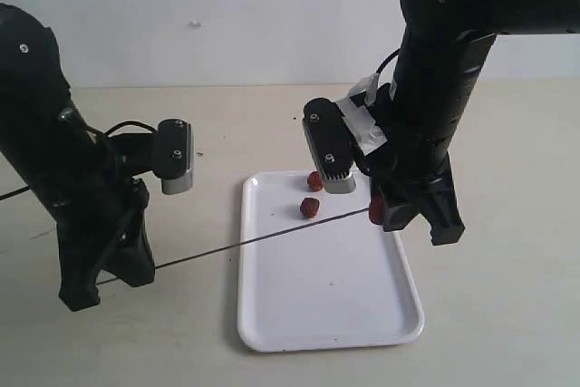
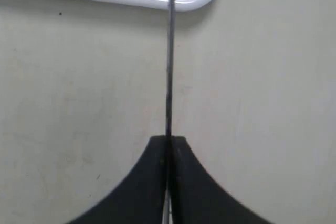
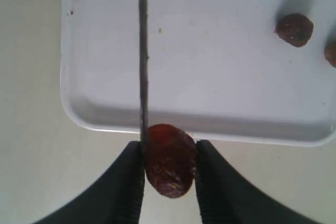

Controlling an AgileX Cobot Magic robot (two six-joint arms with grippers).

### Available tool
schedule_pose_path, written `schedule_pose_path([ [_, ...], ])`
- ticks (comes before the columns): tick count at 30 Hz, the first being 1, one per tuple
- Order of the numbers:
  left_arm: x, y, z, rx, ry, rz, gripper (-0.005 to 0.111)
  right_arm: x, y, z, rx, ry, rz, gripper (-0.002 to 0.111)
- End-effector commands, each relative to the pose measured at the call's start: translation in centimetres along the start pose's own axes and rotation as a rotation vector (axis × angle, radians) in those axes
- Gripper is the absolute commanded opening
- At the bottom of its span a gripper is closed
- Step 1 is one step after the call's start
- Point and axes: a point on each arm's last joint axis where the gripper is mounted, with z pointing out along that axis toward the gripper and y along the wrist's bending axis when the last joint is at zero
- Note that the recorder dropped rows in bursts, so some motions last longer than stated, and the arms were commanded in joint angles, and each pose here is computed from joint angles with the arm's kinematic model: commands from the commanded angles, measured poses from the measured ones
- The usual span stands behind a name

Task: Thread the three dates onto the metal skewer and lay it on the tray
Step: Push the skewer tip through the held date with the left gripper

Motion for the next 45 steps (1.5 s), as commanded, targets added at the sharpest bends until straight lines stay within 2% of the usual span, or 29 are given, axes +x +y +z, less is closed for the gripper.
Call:
schedule_pose_path([
  [1,-0.2,0.0,0.3,0.019,0.005,0.003,0.0,0.0,0.3,-0.3,-0.001,-0.002,-0.002,0.032],
  [17,-0.4,0.3,0.4,-0.009,-0.011,0.005,0.0,0.0,0.3,-0.3,-0.001,-0.002,-0.002,0.032],
  [27,-0.4,0.7,1.5,0.009,-0.005,-0.01,0.0,0.0,0.3,-0.3,-0.003,-0.002,-0.002,0.032],
  [35,-1.1,0.3,1.6,0.022,-0.043,0.031,0.0,0.0,0.3,-0.3,-0.003,-0.002,-0.002,0.032],
  [45,-2.2,0.0,2.0,-0.014,-0.055,0.063,0.0,0.0,0.4,-0.3,-0.018,0.0,0.0,0.032],
])
